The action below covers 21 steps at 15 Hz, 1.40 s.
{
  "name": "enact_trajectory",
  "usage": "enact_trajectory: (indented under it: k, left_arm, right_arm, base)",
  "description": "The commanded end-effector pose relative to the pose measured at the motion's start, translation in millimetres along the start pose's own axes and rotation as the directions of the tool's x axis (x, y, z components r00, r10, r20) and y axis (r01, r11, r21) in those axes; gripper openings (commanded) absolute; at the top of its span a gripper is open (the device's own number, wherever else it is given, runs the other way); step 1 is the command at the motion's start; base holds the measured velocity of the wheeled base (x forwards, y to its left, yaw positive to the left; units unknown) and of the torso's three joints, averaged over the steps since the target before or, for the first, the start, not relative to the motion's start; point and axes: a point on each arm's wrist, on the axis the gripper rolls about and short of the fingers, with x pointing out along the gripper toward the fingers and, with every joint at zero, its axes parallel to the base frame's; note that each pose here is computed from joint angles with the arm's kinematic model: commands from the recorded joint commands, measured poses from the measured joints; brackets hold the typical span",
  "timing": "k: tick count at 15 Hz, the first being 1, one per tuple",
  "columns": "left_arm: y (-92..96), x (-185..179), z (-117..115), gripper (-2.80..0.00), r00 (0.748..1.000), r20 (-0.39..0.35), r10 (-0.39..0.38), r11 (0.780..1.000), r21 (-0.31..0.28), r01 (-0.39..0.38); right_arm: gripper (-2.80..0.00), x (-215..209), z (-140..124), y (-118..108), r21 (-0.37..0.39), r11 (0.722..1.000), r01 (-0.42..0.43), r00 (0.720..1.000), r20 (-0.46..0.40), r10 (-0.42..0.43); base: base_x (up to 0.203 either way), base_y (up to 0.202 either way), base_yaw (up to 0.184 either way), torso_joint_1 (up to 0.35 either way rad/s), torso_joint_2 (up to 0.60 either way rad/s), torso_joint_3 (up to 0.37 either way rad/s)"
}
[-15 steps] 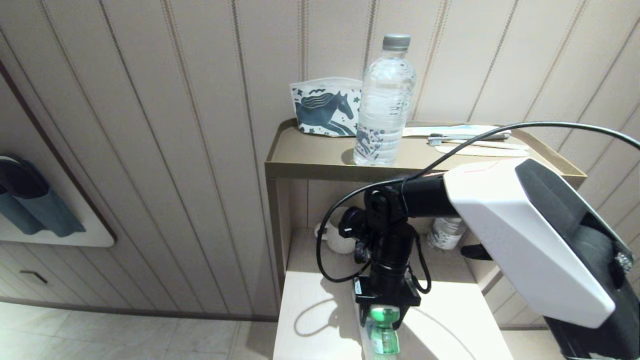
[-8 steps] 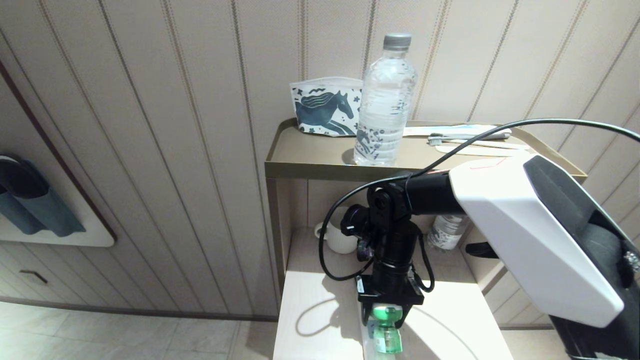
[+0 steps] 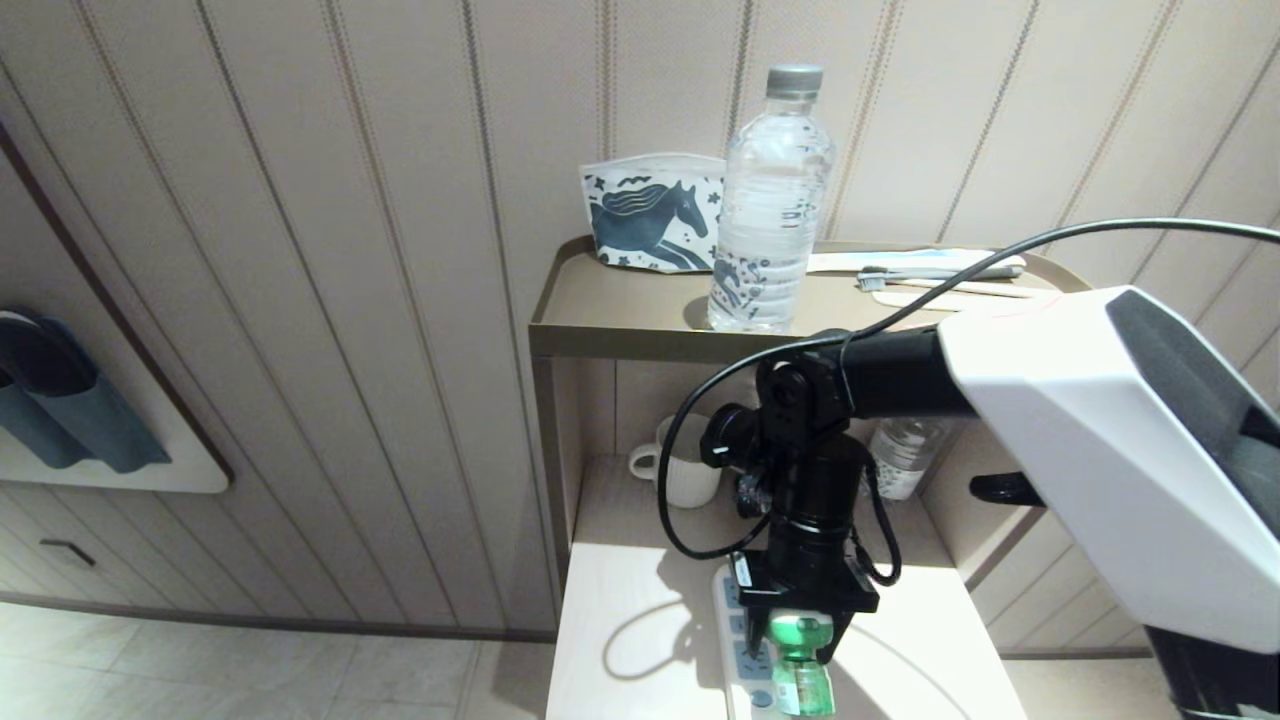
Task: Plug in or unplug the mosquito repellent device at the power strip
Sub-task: Insert the plug into the socket
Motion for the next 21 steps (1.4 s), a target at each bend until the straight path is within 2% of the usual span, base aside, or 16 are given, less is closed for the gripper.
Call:
enact_trajectory:
  k: [1,4,8,11,13,14,15,17,20,21]
  left_arm:
    - [0.0,0,0,-2.8,1.0,-0.002,0.001,1.0,-0.001,-0.001]
    - [0.0,0,0,-2.8,1.0,-0.002,0.002,1.0,0.0,-0.002]
    - [0.0,0,0,-2.8,1.0,-0.002,0.001,1.0,0.0,-0.001]
    - [0.0,0,0,-2.8,1.0,0.0,0.001,1.0,0.0,-0.001]
    - [0.0,0,0,-2.8,1.0,-0.002,0.001,1.0,0.0,-0.001]
    - [0.0,0,0,-2.8,1.0,-0.001,0.001,1.0,0.0,-0.001]
    - [0.0,0,0,-2.8,1.0,-0.002,0.001,1.0,0.0,-0.001]
    - [0.0,0,0,-2.8,1.0,-0.002,0.001,1.0,0.0,-0.001]
    - [0.0,0,0,-2.8,1.0,-0.002,0.002,1.0,-0.001,-0.002]
    - [0.0,0,0,-2.8,1.0,-0.002,0.002,1.0,-0.001,-0.002]
  right_arm:
    - [-2.8,-17,-20,-4,-0.013,1.0,-0.009,1.0,0.013,0.009]
    - [-2.8,-15,-44,-9,-0.038,0.999,0.004,1.0,0.0,-0.004]
    - [-2.8,-19,-92,-33,-0.07,0.997,-0.014,0.999,0.028,0.016]
    - [-2.8,-24,-130,-62,-0.092,0.994,-0.057,0.99,0.121,0.068]
    - [-2.8,-12,-145,-80,-0.081,0.997,-0.013,0.966,0.257,0.034]
    - [-2.8,-1,-148,-87,-0.065,0.997,0.033,0.934,0.358,-0.007]
    - [-2.8,10,-150,-93,-0.043,0.997,0.067,0.886,0.462,-0.04]
    - [-2.8,24,-150,-100,-0.001,0.998,0.066,0.771,0.634,-0.051]
    - [-2.8,34,-148,-105,0.049,0.999,0.01,0.622,0.781,-0.044]
    - [-2.8,37,-144,-102,0.048,0.999,-0.022,0.58,0.814,-0.026]
  base:
    - [0.0,0.0,0.0,0.0,0.0,0.0]
    - [0.0,0.0,0.0,0.0,0.0,0.0]
    - [0.0,0.0,0.0,0.0,0.0,0.0]
    - [0.0,0.0,0.0,0.0,0.0,0.0]
    - [0.0,0.0,0.0,0.0,0.0,0.0]
    - [0.0,0.0,0.0,0.0,0.0,0.0]
    - [0.0,0.0,0.0,0.0,0.0,0.0]
    - [0.0,0.0,0.0,0.0,0.0,0.0]
    - [0.0,0.0,0.0,0.0,0.0,0.0]
    - [0.0,0.0,0.0,0.0,0.0,0.0]
